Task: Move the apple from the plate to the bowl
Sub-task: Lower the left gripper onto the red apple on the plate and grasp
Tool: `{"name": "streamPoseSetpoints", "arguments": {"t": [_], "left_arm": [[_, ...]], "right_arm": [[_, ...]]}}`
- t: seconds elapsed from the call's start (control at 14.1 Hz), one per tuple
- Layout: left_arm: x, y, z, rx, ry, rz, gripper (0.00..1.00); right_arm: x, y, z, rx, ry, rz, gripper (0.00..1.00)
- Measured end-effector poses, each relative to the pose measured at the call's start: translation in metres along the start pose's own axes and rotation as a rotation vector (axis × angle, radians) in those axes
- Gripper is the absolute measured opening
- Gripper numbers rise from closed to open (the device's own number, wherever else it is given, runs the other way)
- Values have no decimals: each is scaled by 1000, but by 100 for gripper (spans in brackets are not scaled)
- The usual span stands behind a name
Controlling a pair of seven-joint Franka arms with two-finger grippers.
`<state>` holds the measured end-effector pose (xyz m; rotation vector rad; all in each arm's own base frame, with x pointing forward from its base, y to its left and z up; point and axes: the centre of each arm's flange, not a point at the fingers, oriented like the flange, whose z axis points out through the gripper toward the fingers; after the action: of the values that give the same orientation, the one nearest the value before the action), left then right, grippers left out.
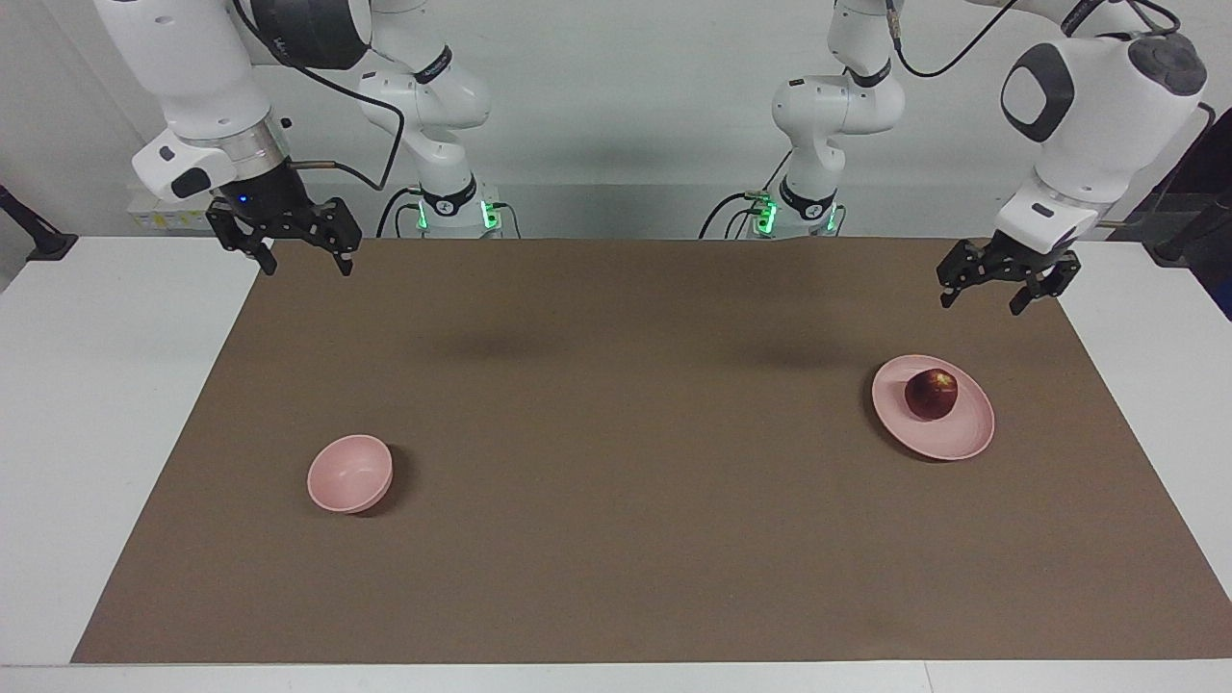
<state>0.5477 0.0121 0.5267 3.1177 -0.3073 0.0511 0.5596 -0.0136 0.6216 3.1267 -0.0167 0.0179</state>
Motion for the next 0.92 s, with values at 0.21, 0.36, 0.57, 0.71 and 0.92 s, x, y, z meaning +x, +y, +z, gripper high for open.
{"name": "streamPoseSetpoints", "arguments": {"t": [0.21,0.36,0.57,0.71,0.92], "left_arm": [[-7,1,41,-1,-7,0,100],[-11,2,65,0,-1,0,100],[-12,2,91,3,5,-1,100],[-9,-3,114,7,5,-8,100],[-3,-23,143,23,43,-13,100]], "right_arm": [[0,0,0,0,0,0,100],[0,0,0,0,0,1,100],[0,0,0,0,1,1,100],[0,0,0,0,0,1,100],[0,-2,0,1,0,-4,100]]}}
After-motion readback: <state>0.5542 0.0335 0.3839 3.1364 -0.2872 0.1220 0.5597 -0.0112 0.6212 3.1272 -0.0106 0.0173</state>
